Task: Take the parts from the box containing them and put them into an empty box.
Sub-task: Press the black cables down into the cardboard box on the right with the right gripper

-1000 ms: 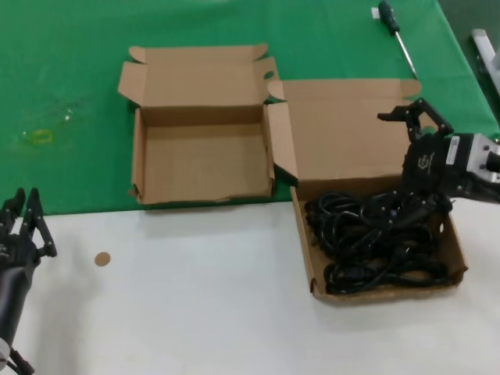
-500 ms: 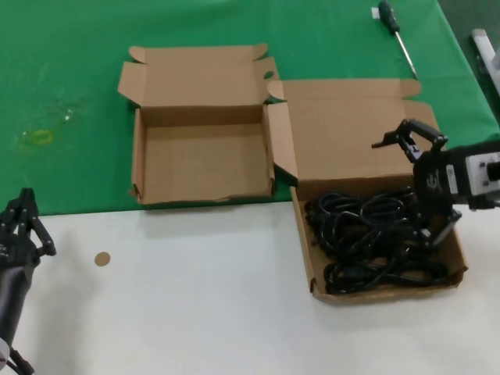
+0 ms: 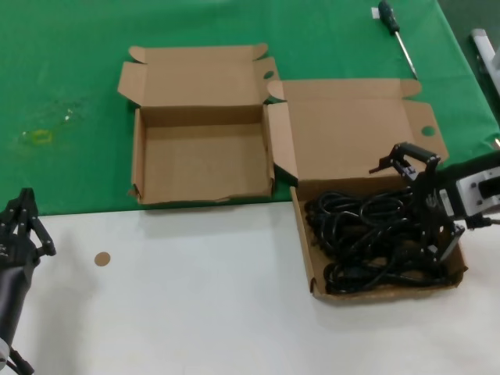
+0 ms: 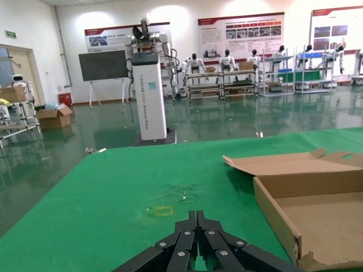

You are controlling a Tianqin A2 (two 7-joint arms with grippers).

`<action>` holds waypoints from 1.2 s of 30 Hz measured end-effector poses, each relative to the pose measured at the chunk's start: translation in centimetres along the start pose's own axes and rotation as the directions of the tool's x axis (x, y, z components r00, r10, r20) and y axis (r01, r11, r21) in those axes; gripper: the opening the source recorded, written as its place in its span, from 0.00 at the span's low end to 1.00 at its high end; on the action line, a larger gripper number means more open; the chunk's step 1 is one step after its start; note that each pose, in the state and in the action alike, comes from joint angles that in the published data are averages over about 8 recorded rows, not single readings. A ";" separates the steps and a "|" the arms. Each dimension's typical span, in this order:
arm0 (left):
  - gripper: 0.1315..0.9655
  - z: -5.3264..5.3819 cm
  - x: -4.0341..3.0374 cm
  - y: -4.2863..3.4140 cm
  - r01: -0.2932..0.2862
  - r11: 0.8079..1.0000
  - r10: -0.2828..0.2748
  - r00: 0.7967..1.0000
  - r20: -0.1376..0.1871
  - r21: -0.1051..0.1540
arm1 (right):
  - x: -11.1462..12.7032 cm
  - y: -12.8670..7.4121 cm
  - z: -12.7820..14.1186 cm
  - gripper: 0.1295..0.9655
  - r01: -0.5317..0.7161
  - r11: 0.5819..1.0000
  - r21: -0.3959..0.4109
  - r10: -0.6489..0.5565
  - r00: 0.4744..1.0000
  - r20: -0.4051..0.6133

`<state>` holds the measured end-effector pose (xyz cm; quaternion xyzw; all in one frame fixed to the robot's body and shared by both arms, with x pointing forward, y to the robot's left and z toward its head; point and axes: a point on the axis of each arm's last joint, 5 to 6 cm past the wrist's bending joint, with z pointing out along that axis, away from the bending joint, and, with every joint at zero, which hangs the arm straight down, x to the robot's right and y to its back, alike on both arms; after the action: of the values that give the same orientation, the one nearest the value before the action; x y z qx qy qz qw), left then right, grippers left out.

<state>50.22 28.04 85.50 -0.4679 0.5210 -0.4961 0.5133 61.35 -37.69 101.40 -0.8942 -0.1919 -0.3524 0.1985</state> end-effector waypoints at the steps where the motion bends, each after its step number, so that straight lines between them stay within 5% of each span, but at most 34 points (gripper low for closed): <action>1: 0.02 0.0 0.00 0.00 0.000 1.000 0.000 1.000 0.000 0.000 | -0.1 0.0 0.1 0.99 0.004 1.000 -0.002 -0.004 1.000 0.006; 17: 0.02 0.0 0.00 0.00 0.000 1.000 0.000 1.000 0.000 0.000 | 0.2 0.3 2.3 0.87 0.034 0.998 -0.049 -0.033 0.999 0.016; 25: 0.02 0.0 0.00 0.00 0.000 1.000 0.000 1.000 0.000 0.000 | 0.5 0.4 2.9 0.68 0.036 0.997 -0.063 -0.035 0.999 0.017; 29: 0.02 0.0 0.00 0.00 0.000 1.000 0.000 1.000 0.000 0.000 | 0.3 0.5 2.9 0.68 0.041 0.997 -0.071 -0.039 0.999 0.027; 36: 0.02 0.0 0.00 0.00 0.000 1.000 0.000 1.000 0.000 0.000 | -0.2 0.5 2.8 0.45 0.045 0.996 -0.079 -0.041 0.998 0.045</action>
<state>50.22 28.04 85.50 -0.4679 0.5210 -0.4961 0.5133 63.03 -36.81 99.26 -0.9046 -0.2010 -0.3445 0.1504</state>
